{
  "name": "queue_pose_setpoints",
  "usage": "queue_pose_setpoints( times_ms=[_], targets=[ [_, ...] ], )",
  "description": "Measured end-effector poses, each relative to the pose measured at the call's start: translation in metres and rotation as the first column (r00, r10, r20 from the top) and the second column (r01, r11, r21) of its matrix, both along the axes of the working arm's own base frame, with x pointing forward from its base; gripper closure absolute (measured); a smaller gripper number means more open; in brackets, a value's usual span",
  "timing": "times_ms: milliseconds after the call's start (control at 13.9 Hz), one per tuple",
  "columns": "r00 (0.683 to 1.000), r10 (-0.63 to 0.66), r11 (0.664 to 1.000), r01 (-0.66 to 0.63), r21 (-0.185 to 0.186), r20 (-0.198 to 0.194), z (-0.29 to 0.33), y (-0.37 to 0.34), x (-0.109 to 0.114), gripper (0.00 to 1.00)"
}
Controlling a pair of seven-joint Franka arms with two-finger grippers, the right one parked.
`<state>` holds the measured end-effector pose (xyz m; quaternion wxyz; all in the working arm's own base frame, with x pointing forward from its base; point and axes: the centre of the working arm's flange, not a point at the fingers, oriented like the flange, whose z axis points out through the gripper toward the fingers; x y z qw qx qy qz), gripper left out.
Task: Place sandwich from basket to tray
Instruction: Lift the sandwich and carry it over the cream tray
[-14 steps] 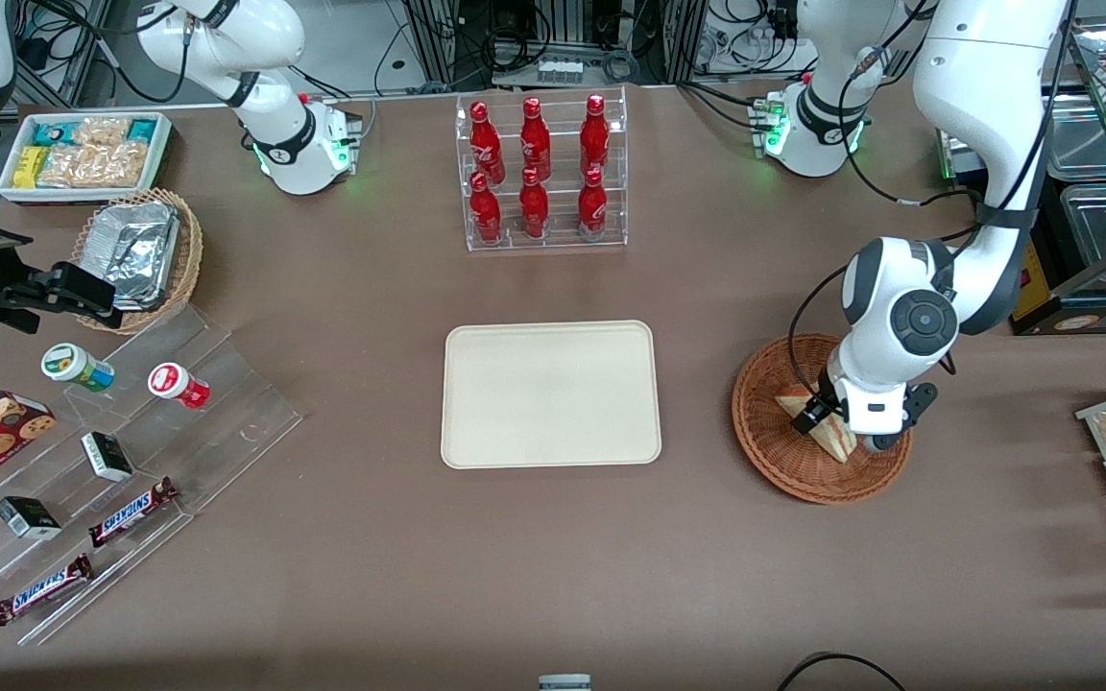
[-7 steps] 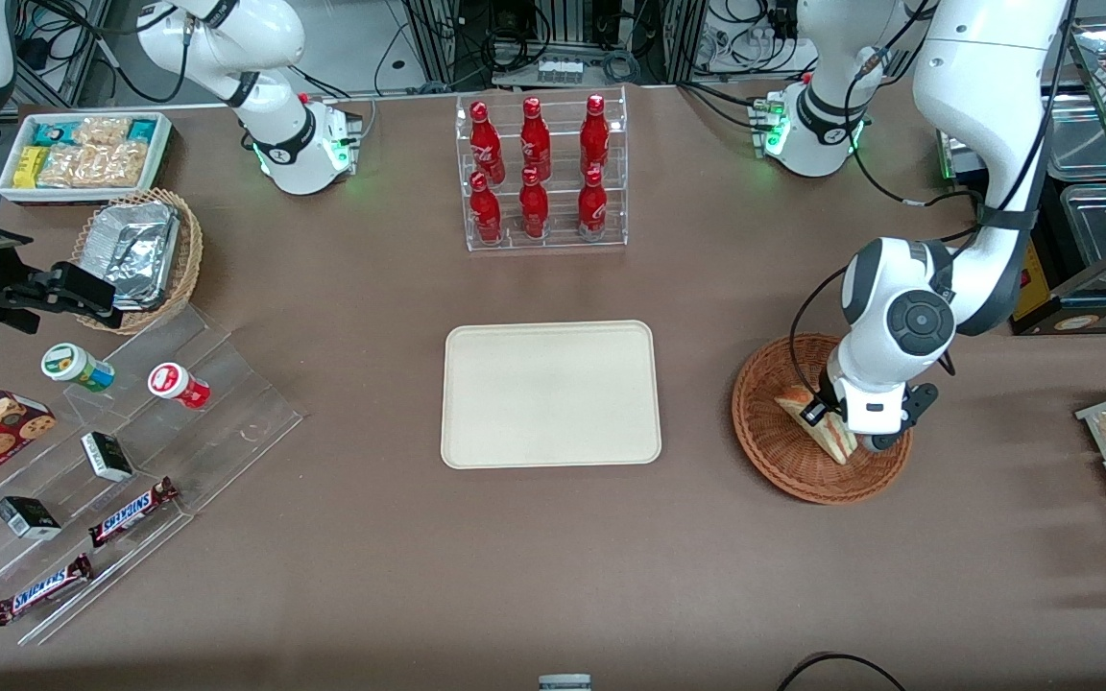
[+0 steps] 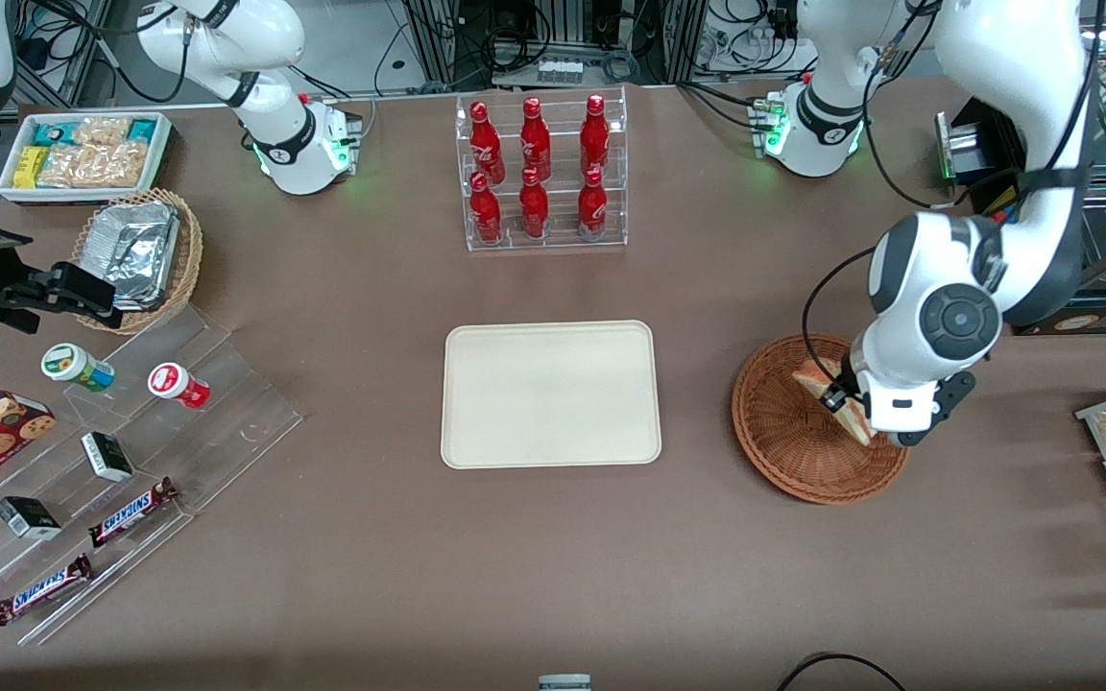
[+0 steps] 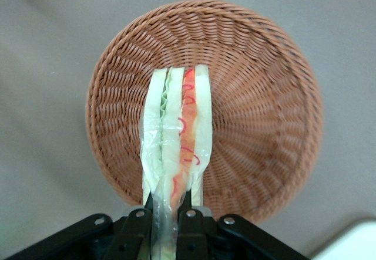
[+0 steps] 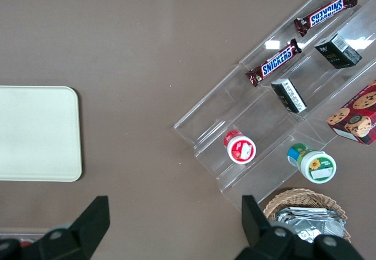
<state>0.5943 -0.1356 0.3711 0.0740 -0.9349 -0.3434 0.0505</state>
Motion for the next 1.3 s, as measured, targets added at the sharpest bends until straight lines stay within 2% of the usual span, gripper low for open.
queue_pose_setpoints(
  times_ms=[360, 648, 936, 1152, 1296],
  targets=[
    [0.991, -0.133, 0.991, 0.133, -0.003, 0.011, 0.041, -0.089, -0.014, 0.85],
    [0.961, -0.277, 0.961, 0.277, -0.012, 0.017, 0.034, -0.183, -0.039, 0.85],
    [0.940, -0.339, 0.939, 0.341, -0.043, 0.041, 0.011, -0.278, -0.052, 0.85],
    [0.929, -0.360, 0.929, 0.366, -0.062, 0.087, -0.034, -0.342, -0.066, 0.85],
    [0.915, -0.394, 0.914, 0.400, -0.067, 0.091, -0.066, -0.368, -0.079, 0.85]
  ],
)
